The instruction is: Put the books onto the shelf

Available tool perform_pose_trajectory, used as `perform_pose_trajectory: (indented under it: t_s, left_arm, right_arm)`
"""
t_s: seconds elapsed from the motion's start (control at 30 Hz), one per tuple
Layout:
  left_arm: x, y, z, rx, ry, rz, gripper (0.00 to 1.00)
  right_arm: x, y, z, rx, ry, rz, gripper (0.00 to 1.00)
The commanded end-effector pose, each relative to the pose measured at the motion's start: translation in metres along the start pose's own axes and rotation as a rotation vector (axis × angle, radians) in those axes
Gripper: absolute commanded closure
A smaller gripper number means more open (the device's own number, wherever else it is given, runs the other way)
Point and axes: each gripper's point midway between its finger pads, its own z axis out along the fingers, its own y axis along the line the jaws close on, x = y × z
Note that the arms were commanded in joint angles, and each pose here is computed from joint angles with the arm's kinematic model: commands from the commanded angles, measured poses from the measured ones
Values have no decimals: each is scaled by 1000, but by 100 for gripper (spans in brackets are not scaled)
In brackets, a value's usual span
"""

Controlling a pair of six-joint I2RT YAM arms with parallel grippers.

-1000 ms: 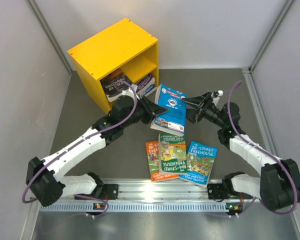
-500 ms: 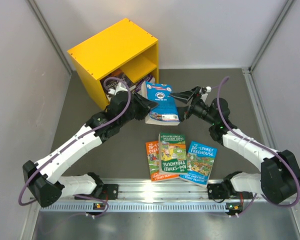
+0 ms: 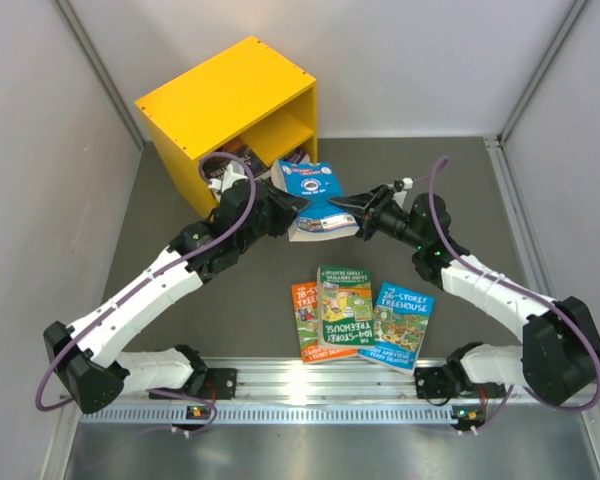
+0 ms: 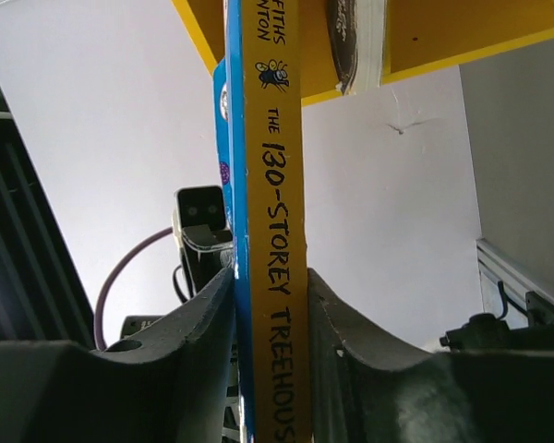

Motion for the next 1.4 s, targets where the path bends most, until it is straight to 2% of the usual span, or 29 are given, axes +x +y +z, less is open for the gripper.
perform_pose_trajectory:
  t_s: [0.0, 0.1, 0.17, 0.33, 0.73, 0.8, 0.9, 0.93, 1.0, 1.2, 1.27, 1.37]
  left_arm:
    - [-22, 68, 5, -241, -124, 113, 100]
    - [-22, 74, 3, -263, -127, 112, 100]
    - [-23, 77, 2, -278, -130, 116, 100]
    - [-26, 83, 1, -302, -148, 122, 100]
    - [-21, 87, 4, -331, -142, 159, 100]
    - [-17, 87, 7, -343, -134, 180, 100]
    - [-14, 84, 9, -353, -134, 204, 100]
    - [-13, 82, 9, -349, -130, 210, 100]
    - [-10, 81, 9, -346, -122, 217, 100]
    - [-12, 68, 0, -285, -106, 249, 99]
    - [-13, 65, -7, -266, -101, 250, 91]
    - [-13, 68, -16, -249, -96, 240, 86]
  right_arm:
    - [55, 94, -23, -249, 153, -114, 68]
    - [57, 94, -24, -243, 160, -113, 65]
    - [59, 95, -25, -239, 167, -108, 58]
    - [63, 96, -31, -216, 166, -106, 56]
    - [65, 96, -32, -194, 172, -103, 61]
    - [65, 94, -29, -188, 178, -104, 64]
    - [64, 94, -27, -188, 178, -111, 78]
    - [64, 94, -26, -187, 178, -115, 89]
    - [62, 94, -23, -178, 176, -134, 100]
    - [55, 85, -5, -74, 173, -229, 100]
    - [53, 88, 4, -62, 177, -255, 100]
    - [47, 86, 17, -42, 183, -284, 100]
